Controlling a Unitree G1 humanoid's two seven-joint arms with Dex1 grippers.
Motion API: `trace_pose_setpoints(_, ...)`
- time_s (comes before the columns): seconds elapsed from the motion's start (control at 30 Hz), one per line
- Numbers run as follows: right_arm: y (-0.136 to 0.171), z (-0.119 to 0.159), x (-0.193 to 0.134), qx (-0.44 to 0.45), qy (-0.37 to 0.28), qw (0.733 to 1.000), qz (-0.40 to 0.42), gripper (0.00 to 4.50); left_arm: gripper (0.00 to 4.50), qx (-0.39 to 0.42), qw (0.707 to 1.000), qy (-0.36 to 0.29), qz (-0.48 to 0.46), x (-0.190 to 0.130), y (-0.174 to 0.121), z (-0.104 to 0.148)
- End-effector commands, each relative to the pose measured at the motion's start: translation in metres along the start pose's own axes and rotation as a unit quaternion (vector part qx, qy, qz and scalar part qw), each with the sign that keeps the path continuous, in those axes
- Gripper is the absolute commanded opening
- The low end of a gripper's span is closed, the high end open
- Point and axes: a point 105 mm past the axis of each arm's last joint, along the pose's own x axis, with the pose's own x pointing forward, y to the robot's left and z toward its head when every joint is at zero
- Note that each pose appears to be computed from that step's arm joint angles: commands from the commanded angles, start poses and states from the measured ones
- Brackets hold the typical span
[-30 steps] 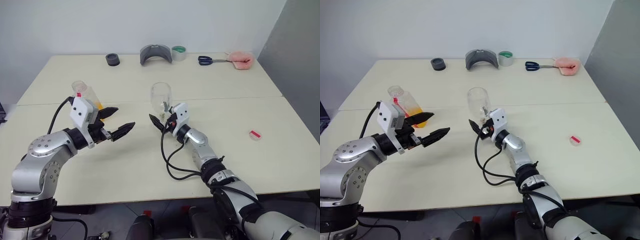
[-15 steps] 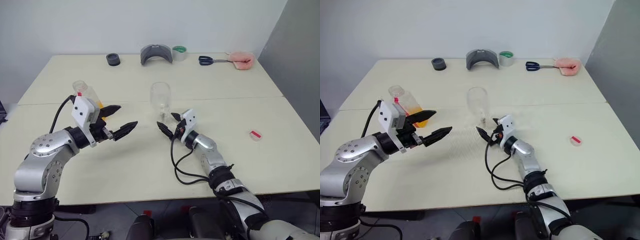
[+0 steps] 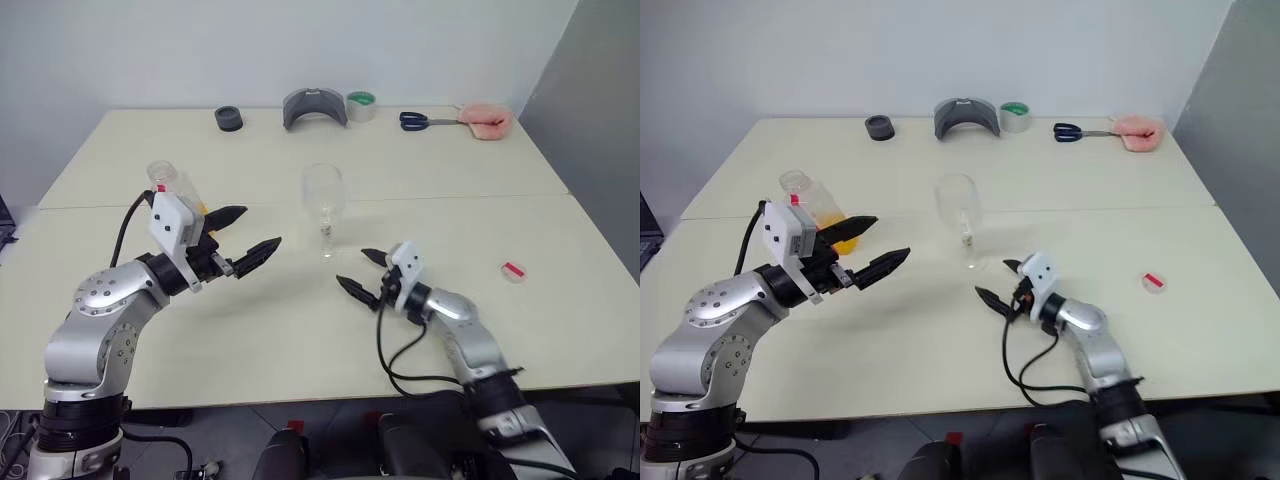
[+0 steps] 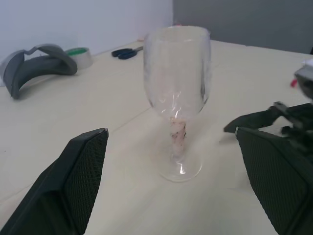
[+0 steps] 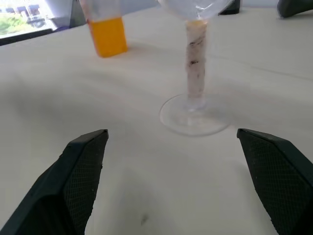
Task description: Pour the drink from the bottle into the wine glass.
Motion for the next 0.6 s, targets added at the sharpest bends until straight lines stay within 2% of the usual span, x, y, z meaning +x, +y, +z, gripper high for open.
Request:
trace_pose_setpoints(0.03, 0.019, 0.036, -0.015, -0.032, -0.017, 0.998, 0.056, 4.48, 4.5, 0.013, 0.997, 0.014, 0.078, -0.011, 0.017, -0.016)
trace_pose_setpoints(0.13, 0.026, 0.055, -0.029, -0.054, -0.014, 0.996, 0.073, 4.48, 4.5, 0.0, 0.985, 0.035, 0.17, -0.024, 0.033, -0.042)
trace_pose_setpoints(0.27, 0.031, 0.069, -0.034, -0.064, -0.012, 0.995, 0.081, 4.48, 4.5, -0.007, 0.968, 0.054, 0.245, -0.035, 0.041, -0.063)
trace_pose_setpoints(0.37, 0.033, 0.075, -0.034, -0.068, -0.013, 0.994, 0.084, 4.48, 4.5, -0.008, 0.962, 0.057, 0.268, -0.037, 0.043, -0.066)
trace_pose_setpoints(0.6, 0.039, 0.08, -0.031, -0.067, -0.018, 0.993, 0.099, 4.48, 4.5, -0.013, 0.943, 0.055, 0.327, -0.046, 0.072, -0.063)
